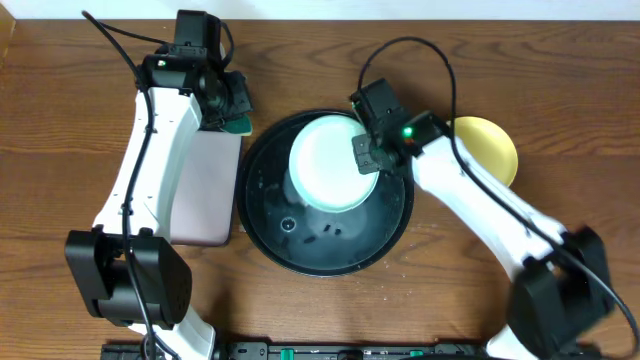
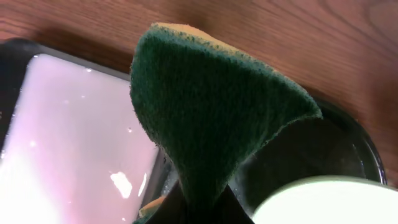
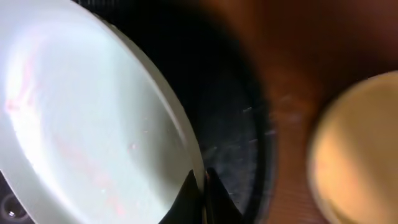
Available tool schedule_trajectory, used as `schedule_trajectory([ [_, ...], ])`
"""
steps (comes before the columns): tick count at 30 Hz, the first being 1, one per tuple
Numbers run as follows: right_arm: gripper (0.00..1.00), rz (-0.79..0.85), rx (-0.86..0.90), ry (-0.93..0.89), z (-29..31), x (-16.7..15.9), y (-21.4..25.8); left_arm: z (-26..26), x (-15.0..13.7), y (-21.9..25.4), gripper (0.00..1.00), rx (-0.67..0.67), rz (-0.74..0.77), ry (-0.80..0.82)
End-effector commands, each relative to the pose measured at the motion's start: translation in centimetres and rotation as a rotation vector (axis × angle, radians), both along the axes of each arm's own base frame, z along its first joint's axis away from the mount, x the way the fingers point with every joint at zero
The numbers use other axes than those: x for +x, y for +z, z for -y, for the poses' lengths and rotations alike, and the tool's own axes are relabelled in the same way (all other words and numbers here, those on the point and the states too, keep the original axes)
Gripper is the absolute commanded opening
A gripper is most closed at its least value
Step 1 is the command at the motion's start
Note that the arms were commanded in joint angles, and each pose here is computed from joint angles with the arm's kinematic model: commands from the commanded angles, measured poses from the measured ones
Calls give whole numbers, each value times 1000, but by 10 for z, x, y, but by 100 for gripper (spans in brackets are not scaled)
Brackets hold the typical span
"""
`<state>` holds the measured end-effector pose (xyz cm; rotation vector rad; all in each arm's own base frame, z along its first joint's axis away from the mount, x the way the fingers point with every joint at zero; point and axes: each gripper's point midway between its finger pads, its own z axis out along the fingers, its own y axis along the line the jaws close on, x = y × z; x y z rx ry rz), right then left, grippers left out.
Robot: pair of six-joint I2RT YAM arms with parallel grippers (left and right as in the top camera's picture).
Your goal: Clean dirty plates on tray and stack at the side
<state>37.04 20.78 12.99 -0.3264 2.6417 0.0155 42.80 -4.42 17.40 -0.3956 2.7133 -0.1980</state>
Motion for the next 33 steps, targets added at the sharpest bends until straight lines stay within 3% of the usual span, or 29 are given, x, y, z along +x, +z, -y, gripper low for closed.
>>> schedule_trajectory([
  [1, 1, 223, -196, -32, 21, 6, 51, -8, -2, -4, 9, 22, -11, 11],
  [11, 1, 535, -468, -16, 22, -18, 134, -9, -4, -5, 8, 23, -22, 10],
  [22, 1, 769, -679, -120, 22, -46, 186, -9, -7, -6, 8, 24, -33, 10],
  [28, 1, 794, -694, -126, 19, -50, 191, -9, -7, -6, 8, 24, -33, 10],
  [33, 1, 708, -602, -50, 10, -43, 170, -9, -7, -6, 8, 24, -33, 10],
])
